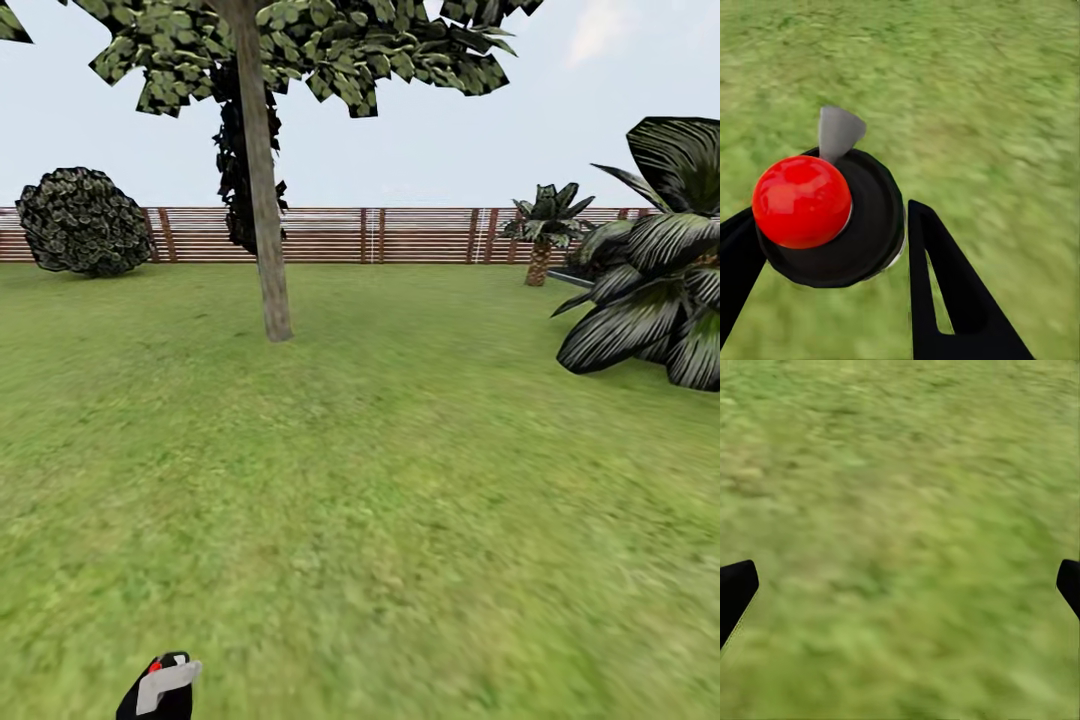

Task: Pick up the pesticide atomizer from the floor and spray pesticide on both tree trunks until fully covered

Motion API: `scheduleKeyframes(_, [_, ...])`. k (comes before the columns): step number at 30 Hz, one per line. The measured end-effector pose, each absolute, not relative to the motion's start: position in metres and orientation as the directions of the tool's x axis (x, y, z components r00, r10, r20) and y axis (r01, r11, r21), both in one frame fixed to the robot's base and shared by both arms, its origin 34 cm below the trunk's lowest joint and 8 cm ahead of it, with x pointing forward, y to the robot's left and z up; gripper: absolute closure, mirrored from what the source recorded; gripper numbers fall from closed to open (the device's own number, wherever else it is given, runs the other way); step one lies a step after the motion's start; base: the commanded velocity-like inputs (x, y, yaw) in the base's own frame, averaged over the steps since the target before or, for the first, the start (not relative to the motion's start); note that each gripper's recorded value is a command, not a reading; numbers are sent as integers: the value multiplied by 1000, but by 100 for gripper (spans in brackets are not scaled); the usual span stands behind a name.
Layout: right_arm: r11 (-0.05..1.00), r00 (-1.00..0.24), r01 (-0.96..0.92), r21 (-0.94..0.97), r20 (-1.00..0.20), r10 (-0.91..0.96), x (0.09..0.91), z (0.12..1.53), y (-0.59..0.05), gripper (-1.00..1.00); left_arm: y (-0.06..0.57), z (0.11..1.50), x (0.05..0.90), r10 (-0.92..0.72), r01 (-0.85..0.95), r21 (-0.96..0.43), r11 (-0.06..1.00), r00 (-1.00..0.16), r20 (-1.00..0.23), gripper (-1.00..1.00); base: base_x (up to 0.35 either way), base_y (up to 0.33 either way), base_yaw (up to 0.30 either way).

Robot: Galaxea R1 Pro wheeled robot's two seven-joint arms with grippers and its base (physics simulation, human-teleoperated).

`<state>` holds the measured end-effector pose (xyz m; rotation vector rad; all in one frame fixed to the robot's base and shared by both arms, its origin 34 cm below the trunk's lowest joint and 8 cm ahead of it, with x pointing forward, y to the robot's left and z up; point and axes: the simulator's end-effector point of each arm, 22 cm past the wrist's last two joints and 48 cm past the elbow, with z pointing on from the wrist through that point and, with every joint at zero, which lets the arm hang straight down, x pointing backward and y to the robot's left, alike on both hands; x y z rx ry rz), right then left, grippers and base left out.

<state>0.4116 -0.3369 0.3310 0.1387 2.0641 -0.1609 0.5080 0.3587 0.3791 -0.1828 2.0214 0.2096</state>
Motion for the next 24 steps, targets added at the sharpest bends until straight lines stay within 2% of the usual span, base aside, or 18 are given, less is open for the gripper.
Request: scheduleKeyframes(24, [984,-477,167,-56,-879,30,412,331,-337,-100,359,379,508,-37,-221,69,973,-441,-897,100,340,0,0])
